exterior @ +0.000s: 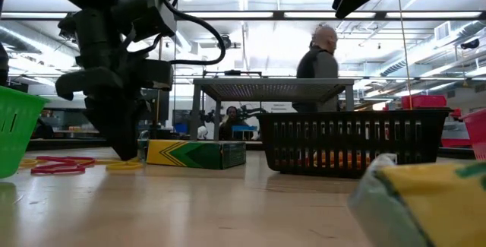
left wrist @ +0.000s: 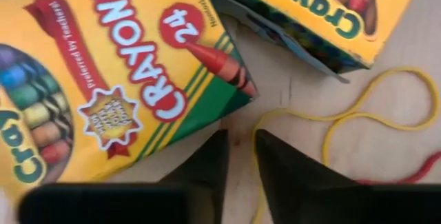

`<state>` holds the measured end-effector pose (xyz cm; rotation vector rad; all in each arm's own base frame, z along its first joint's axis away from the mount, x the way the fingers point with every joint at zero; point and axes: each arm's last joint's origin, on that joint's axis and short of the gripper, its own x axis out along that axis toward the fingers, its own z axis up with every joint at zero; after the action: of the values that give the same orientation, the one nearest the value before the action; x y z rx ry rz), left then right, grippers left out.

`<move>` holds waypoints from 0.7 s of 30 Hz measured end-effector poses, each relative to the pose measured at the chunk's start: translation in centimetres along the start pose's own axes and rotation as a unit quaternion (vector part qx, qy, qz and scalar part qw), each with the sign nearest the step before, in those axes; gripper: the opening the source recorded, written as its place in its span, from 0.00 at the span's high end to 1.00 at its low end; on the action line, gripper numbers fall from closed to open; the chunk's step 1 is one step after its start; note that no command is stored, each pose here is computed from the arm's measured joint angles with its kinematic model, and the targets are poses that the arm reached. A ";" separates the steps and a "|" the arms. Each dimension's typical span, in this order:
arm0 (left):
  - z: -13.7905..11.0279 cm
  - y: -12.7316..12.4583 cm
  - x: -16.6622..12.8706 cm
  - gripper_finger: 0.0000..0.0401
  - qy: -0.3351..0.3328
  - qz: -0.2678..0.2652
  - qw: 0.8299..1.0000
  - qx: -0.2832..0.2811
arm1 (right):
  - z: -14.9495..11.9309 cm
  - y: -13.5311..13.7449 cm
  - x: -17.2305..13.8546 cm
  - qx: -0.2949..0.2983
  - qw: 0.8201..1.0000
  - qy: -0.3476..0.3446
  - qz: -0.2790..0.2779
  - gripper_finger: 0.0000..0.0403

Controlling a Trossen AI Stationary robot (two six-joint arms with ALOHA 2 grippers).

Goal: Pick & Place Office Desk Supplies
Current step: Put the yellow rubber band into the black bin

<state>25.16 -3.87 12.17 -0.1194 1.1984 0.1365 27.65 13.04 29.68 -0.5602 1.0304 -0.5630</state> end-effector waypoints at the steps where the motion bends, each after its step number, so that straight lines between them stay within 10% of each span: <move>1: 0.0 0.0 0.0 0.86 -0.002 0.003 1.000 0.000 | 0.0 0.0 0.0 0.000 1.000 0.000 0.000 0.43; 21: 4.3 -3.1 -3.9 1.00 -0.045 0.069 0.994 0.074 | 0.1 0.1 0.0 0.012 1.000 -0.004 0.002 0.43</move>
<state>28.27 -6.41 17.45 0.0989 1.1221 0.1711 27.75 13.09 29.69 -0.5395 1.0163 -0.5681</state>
